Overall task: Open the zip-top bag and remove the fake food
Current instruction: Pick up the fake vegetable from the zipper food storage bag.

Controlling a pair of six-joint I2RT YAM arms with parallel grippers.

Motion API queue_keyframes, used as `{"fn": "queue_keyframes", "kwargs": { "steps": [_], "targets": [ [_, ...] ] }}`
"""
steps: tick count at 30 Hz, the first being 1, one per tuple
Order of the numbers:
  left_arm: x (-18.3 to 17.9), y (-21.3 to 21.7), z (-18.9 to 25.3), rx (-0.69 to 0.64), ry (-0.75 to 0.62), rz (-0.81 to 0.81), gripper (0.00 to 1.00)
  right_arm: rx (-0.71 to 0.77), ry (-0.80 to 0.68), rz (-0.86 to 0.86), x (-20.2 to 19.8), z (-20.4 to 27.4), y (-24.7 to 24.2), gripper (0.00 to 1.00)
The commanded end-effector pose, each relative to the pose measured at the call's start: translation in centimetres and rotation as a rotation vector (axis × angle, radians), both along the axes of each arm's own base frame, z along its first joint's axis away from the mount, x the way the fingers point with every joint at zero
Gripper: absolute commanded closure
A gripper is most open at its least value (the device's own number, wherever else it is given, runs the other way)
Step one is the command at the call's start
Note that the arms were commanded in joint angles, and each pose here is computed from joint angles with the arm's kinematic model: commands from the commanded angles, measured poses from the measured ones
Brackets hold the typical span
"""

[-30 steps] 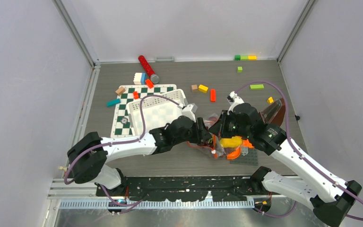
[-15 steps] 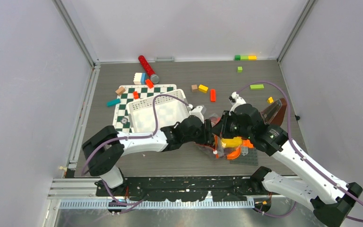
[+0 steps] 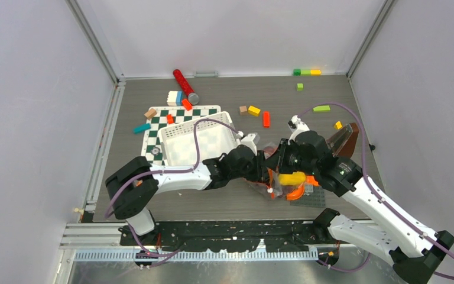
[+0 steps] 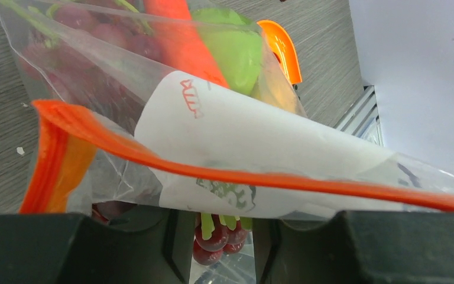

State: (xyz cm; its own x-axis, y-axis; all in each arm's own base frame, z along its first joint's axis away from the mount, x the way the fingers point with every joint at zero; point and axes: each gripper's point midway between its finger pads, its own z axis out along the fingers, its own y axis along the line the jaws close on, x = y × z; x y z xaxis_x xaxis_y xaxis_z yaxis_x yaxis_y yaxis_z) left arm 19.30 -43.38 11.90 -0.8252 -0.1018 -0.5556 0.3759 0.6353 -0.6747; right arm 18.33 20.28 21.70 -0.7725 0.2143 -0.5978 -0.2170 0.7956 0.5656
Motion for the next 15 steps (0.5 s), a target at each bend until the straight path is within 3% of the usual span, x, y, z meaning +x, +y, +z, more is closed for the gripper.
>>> {"fn": "queue_keyframes", "kwargs": {
  "steps": [1, 6, 15],
  "targets": [
    [-1.1, -0.7, 4.6, -0.103, -0.053, -0.072, 0.89, 0.045, -0.066, -0.032, 0.8, 1.8, 0.1, 1.0],
    [-2.2, -0.1, 6.7, -0.139, -0.08, -0.13, 0.91, 0.028, -0.058, -0.054, 1.2, 1.3, -0.1, 1.0],
    [-3.9, 2.1, 9.3, -0.087, -0.165, -0.228, 0.92, 0.011, -0.063, -0.085, 1.7, 1.1, -0.4, 1.0]
  ]
}}
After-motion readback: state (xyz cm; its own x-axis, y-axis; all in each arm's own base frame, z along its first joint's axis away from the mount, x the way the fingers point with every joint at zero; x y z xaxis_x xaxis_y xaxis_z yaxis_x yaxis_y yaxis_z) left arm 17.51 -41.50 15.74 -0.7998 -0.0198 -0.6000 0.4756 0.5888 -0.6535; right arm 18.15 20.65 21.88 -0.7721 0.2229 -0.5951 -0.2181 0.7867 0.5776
